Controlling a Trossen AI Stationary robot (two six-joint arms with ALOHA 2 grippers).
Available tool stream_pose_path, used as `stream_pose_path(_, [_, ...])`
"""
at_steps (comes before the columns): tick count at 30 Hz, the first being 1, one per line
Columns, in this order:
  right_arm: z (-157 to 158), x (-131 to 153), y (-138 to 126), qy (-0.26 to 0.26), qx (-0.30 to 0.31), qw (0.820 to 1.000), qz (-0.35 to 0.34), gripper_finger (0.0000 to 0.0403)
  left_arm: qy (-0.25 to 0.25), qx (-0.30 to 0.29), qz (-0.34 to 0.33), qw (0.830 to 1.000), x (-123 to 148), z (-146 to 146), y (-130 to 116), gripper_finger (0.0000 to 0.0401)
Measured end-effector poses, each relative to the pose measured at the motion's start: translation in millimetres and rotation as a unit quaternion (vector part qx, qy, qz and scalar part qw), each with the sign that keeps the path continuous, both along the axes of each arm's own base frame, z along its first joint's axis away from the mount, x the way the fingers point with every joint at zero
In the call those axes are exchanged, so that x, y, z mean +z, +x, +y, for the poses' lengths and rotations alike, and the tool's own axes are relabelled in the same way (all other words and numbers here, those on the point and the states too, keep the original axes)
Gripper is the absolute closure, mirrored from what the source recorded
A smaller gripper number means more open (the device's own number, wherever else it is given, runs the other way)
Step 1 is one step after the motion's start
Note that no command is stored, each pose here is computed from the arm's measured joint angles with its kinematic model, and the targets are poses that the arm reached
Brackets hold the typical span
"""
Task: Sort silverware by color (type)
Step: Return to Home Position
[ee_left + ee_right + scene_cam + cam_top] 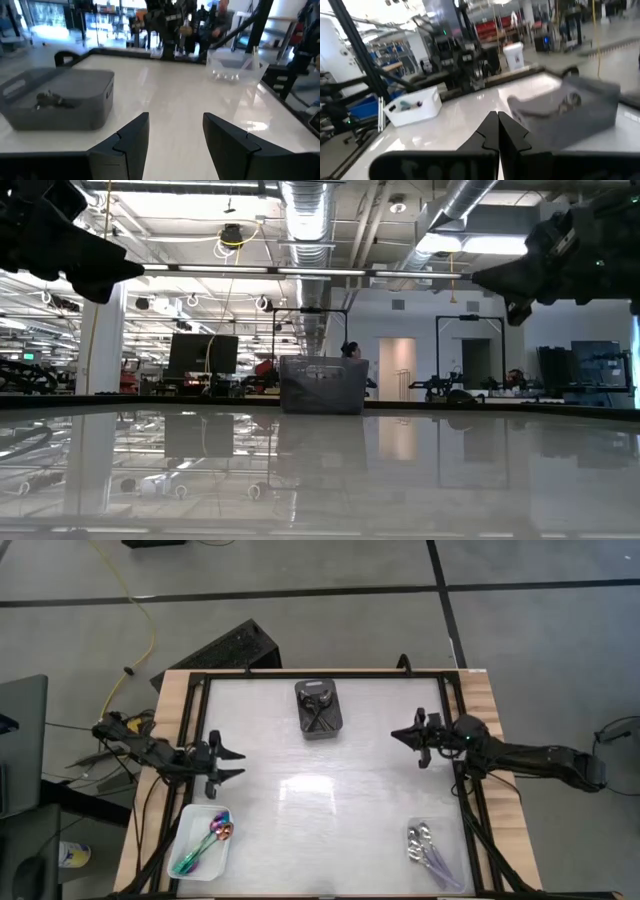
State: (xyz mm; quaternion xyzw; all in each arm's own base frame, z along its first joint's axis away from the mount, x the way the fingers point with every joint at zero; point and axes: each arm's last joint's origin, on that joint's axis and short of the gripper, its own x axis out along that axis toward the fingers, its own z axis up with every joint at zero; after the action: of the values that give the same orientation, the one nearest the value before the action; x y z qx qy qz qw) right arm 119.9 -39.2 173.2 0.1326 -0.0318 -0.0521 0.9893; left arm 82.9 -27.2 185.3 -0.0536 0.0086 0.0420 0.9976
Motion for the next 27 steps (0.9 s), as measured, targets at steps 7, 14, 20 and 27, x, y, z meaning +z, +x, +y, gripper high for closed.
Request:
stream_pose_path(7, [0.4, 2.6, -0.4, -0.03, -0.001, 0.999, -0.01, 0.0377, -0.005, -0.022, -0.024, 0.999, -8.7, -3.5, 4.2, 0.0231])
stream_pose_path(14, [0.3, -0.5, -0.2, -0.023, 0.0, 1.0, 0.005, 0.0371, 0.003, -0.048, -0.021, 0.999, -9.5, -5.0, 4.3, 0.0231])
stream_pose_path(20, [0.2, -7.8, -0.1, -0.008, 0.001, 0.999, 0.041, 0.0372, 0.011, -0.01, -0.021, 1.0, -9.4, -2.8, 4.2, 0.0231])
stream_pose_path(27, [1.1, -12.3, -0.1, -0.088, 0.005, 0.994, 0.072, 0.0372, 0.011, -0.009, -0.021, 1.0, -9.6, -2.8, 4.3, 0.0231])
